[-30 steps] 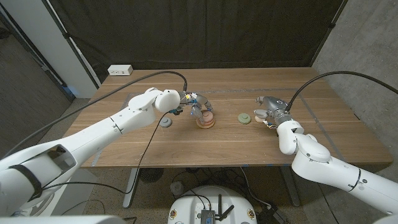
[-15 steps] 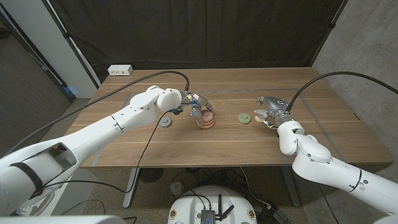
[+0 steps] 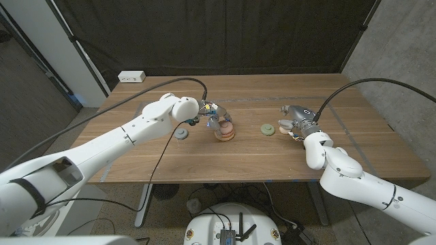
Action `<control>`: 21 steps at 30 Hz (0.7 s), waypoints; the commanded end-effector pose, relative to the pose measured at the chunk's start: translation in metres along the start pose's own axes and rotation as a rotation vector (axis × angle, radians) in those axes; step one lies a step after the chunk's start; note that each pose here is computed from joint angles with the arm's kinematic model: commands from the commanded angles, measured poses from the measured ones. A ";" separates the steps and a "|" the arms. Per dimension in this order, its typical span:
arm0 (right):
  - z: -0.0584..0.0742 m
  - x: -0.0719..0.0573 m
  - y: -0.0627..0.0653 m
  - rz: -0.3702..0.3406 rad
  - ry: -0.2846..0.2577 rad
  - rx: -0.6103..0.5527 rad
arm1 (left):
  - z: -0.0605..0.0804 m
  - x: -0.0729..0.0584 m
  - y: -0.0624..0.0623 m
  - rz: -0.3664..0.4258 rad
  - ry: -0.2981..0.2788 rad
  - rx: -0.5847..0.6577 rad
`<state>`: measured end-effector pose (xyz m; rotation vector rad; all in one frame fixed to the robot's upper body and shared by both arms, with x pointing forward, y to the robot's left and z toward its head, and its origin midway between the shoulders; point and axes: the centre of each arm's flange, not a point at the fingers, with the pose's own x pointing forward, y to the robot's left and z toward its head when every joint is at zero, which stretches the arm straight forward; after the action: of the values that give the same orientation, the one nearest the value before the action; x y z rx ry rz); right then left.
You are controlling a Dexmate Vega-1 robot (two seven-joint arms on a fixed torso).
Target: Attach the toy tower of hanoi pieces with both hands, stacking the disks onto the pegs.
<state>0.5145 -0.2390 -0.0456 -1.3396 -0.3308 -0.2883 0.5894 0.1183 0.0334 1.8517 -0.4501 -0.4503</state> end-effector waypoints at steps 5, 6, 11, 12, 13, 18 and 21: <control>0.002 0.003 -0.003 -0.012 -0.009 0.004 | -0.010 -0.017 0.001 0.059 0.048 -0.030; 0.002 0.004 -0.003 -0.011 -0.012 0.003 | -0.011 -0.018 0.001 0.061 0.052 -0.031; 0.004 0.005 -0.003 -0.006 -0.019 0.000 | -0.015 -0.025 -0.001 0.078 0.075 -0.044; 0.004 0.005 -0.003 -0.005 -0.020 0.000 | -0.017 -0.026 -0.002 0.081 0.079 -0.048; 0.004 0.006 -0.003 -0.004 -0.022 -0.001 | -0.018 -0.028 -0.002 0.082 0.084 -0.051; 0.006 0.007 -0.004 -0.003 -0.030 -0.005 | -0.023 -0.034 -0.006 0.098 0.106 -0.068; 0.007 0.009 -0.005 -0.002 -0.036 -0.009 | -0.027 -0.039 -0.008 0.109 0.118 -0.081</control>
<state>0.5178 -0.2364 -0.0401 -1.3412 -0.3502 -0.2812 0.5772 0.1446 0.0379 1.7945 -0.4517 -0.3374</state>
